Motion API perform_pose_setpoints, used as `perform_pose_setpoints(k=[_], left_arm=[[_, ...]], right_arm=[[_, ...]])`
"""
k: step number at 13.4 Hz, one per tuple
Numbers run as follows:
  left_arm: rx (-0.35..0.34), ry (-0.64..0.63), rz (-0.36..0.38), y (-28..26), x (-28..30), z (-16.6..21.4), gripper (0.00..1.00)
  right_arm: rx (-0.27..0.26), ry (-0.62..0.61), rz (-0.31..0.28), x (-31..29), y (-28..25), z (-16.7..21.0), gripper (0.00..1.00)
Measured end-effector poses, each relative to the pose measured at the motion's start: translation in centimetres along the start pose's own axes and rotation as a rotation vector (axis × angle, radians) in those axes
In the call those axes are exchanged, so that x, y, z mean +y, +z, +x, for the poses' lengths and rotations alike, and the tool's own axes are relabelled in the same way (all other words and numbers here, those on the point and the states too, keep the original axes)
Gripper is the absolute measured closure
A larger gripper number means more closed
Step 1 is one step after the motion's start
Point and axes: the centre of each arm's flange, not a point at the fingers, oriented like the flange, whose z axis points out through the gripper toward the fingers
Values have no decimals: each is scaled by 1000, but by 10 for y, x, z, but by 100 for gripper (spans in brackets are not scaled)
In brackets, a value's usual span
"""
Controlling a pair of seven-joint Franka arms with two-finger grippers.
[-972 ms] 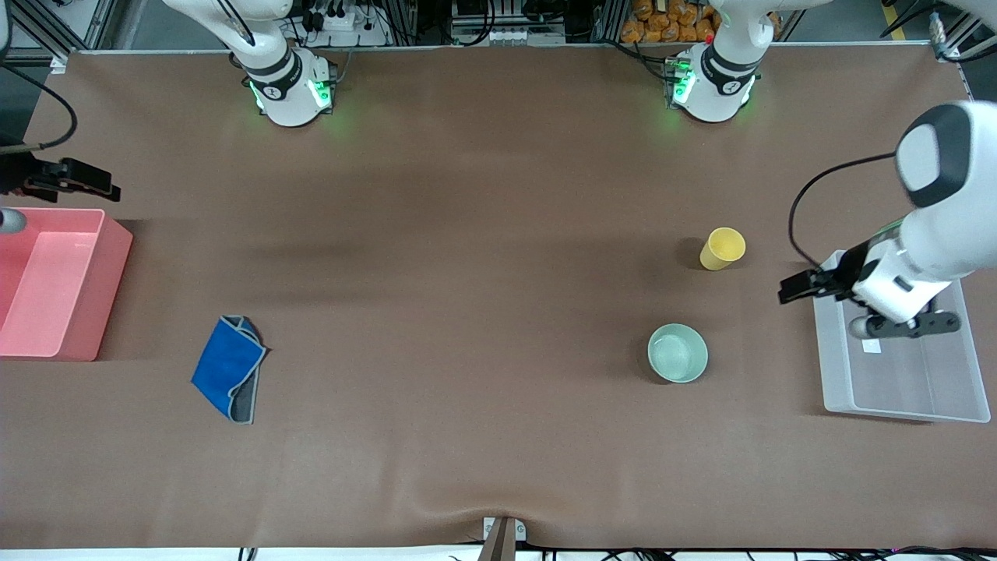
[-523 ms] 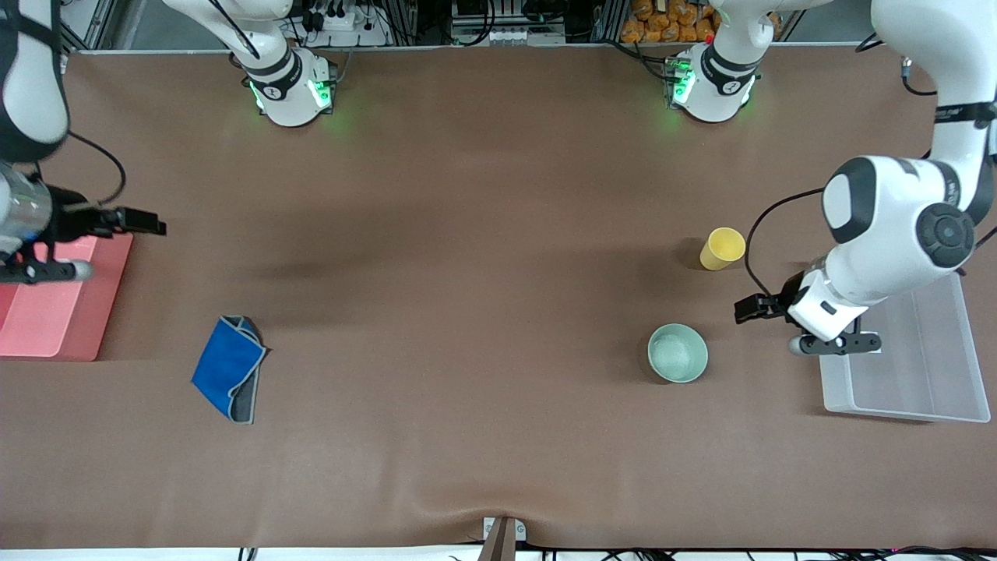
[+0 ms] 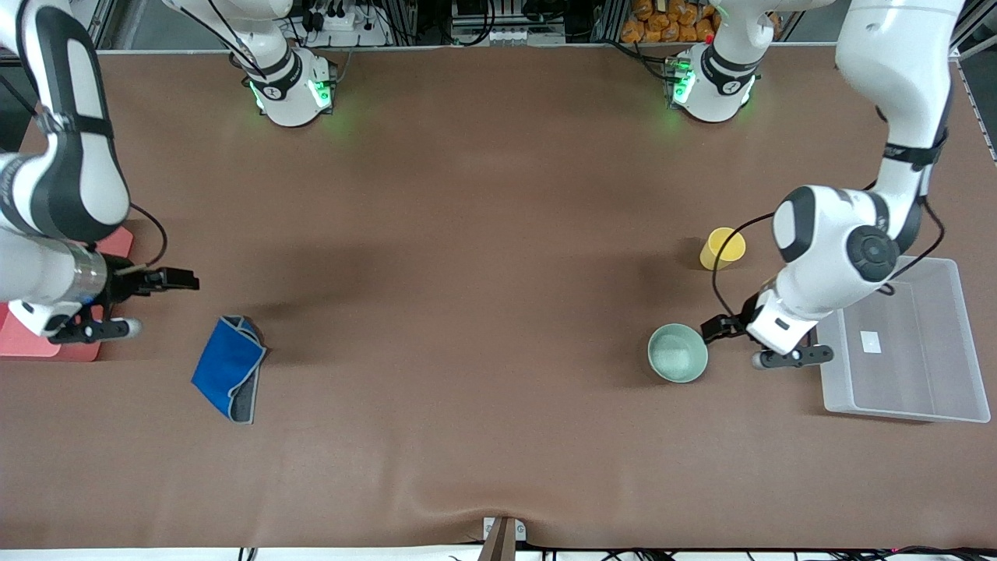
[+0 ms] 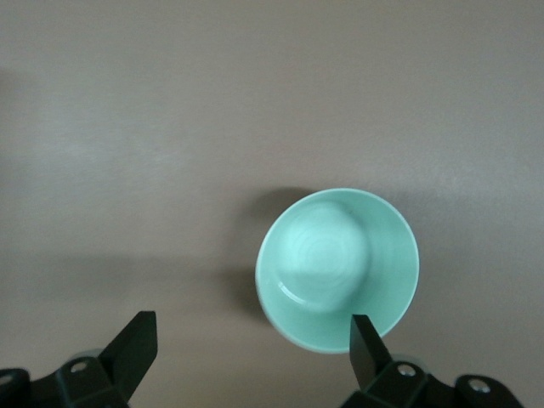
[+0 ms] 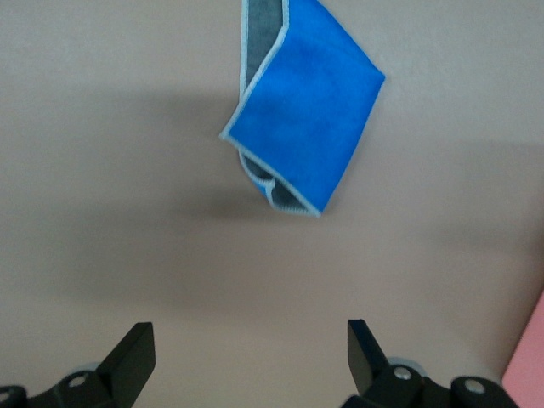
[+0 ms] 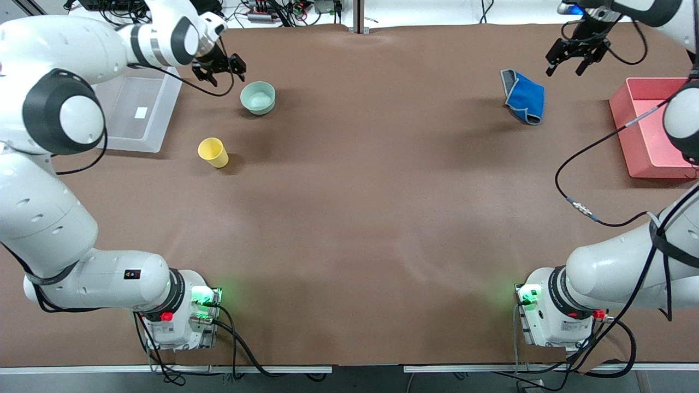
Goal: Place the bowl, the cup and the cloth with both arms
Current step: 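Lower the left gripper to the green bowl while the right gripper reaches the cloth, then grasp the bowl rim with the left gripper while the right gripper grasps the cloth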
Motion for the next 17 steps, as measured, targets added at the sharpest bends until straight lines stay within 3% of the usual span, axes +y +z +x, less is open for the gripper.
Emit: perform_pose_setpoints(k=[5, 7, 8, 9, 15, 17], left_arm=[[9, -10, -8, 50, -6, -2, 4], [-1, -13, -8, 61, -7, -4, 25], [-4, -14, -7, 64, -8, -5, 25], [-5, -15, -7, 65, -8, -5, 32], [-11, -13, -7, 69, -7, -7, 93], [-6, -11, -9, 67, -5, -5, 98]], right_arm=[[24, -93, -12, 18, 74, 44, 0], [30, -130, -23, 26, 106, 57, 0], [33, -157, -39, 30, 117, 63, 0], [33, -183, -48, 36, 126, 69, 0], [76, -291, -74, 61, 144, 84, 0], [85, -318, -80, 65, 154, 87, 0]])
